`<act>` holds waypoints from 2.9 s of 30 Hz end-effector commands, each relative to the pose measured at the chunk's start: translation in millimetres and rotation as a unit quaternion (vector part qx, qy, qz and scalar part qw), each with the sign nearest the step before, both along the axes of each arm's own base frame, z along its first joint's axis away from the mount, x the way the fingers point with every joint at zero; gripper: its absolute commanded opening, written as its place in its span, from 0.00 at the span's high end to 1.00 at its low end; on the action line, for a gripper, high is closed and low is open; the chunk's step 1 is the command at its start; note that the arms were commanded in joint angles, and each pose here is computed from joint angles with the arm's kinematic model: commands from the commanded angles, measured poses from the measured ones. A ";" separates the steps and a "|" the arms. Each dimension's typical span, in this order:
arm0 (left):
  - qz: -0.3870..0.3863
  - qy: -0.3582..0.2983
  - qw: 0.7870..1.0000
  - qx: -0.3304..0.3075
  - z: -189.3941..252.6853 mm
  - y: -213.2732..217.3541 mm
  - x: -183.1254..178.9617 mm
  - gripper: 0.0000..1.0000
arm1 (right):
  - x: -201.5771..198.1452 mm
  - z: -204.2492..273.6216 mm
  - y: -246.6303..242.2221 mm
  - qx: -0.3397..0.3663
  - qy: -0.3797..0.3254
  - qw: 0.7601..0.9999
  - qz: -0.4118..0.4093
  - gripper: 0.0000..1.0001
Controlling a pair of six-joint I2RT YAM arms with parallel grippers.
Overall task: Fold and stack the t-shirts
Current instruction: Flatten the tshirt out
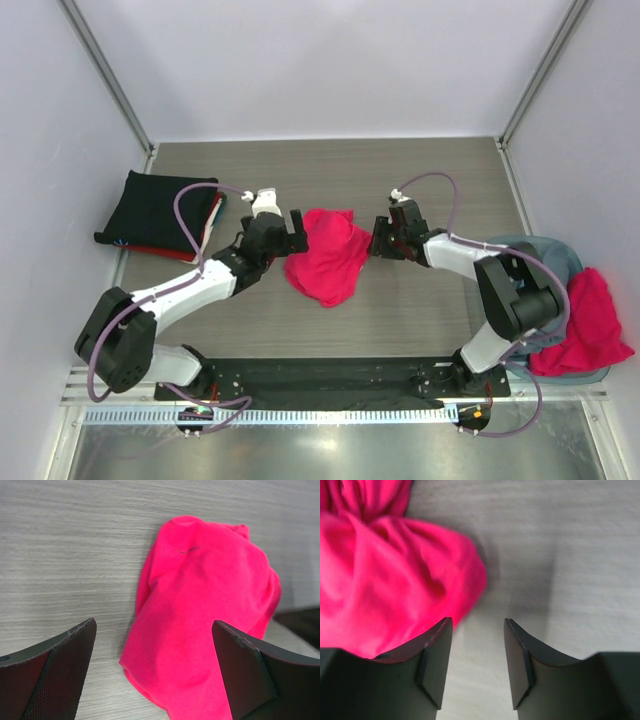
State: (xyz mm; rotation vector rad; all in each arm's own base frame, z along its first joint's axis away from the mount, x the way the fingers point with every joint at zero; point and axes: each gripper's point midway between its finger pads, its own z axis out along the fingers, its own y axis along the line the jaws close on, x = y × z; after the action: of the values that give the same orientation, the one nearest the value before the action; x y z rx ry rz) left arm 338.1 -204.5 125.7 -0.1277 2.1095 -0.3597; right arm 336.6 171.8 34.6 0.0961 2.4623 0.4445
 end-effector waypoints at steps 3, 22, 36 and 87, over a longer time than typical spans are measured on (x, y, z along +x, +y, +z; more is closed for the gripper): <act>-0.037 -0.110 0.992 0.040 51.2 -26.2 -17.0 0.02 | 48.4 13.3 24.1 0.039 -0.046 0.998 0.010 0.51; -0.260 -0.092 0.948 0.158 15.0 -155.3 -125.7 0.26 | 48.4 27.7 25.3 0.076 -0.096 0.992 0.026 0.99; -0.266 0.037 0.933 0.239 -71.9 -156.8 -138.0 0.39 | 38.4 46.2 31.2 0.147 -0.106 0.983 0.042 0.99; -0.200 0.036 0.925 -0.322 211.8 -113.2 -61.0 1.00 | 132.9 387.2 66.7 0.254 -0.198 0.943 0.087 0.99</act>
State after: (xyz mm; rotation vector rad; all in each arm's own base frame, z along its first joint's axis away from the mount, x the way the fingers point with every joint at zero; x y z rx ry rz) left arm 292.3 -329.2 392.8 -0.0181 1.8463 -1.2129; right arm 426.3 179.2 535.4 -0.0072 1.6566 1.0221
